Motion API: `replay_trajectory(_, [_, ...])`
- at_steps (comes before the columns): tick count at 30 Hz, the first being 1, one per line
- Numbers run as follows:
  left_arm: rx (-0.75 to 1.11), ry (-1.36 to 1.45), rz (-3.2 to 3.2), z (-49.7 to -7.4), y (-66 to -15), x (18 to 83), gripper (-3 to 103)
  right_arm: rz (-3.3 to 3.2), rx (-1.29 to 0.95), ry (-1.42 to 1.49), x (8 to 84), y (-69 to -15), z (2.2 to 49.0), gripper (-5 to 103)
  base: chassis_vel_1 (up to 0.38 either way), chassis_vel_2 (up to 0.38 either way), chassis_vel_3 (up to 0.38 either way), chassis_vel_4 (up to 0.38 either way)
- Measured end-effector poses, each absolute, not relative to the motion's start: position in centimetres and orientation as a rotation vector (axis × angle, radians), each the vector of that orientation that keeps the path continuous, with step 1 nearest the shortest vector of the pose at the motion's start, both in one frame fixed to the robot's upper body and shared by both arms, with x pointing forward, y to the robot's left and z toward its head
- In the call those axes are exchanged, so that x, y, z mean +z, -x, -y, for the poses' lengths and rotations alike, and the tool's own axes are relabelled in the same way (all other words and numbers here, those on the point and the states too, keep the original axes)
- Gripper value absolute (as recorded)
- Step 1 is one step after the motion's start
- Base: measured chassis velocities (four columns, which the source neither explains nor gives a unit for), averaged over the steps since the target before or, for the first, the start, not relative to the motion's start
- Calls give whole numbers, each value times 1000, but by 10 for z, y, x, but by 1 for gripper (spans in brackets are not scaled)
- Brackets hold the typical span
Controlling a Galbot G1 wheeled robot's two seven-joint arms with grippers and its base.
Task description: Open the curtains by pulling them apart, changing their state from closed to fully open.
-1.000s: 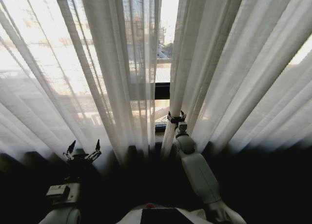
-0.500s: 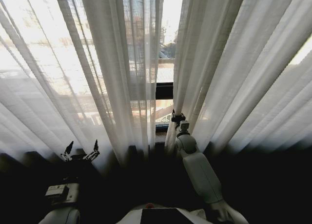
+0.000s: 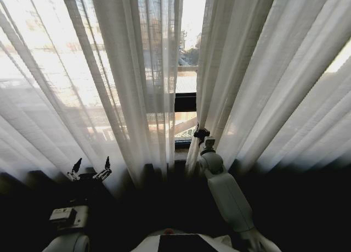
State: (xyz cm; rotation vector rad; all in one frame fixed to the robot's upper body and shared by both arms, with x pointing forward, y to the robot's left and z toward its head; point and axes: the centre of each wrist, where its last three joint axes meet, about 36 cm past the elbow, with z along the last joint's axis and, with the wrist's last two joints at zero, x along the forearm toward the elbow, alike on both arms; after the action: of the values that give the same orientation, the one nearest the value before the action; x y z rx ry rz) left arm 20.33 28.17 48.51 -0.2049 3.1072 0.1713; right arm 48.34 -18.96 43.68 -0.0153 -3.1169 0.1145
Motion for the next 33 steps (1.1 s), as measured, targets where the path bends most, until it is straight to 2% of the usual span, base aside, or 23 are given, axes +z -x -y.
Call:
replay_trajectory(15, [169,202,-3107,-282,-203,484,100,3109,92,5,443,-474,196,0,-37,-60,36,54])
replay_trajectory(33, [173,188,-3091,-281,-201,483,100,3110,90,72,444,-468,214,0,-290,-312,284,309])
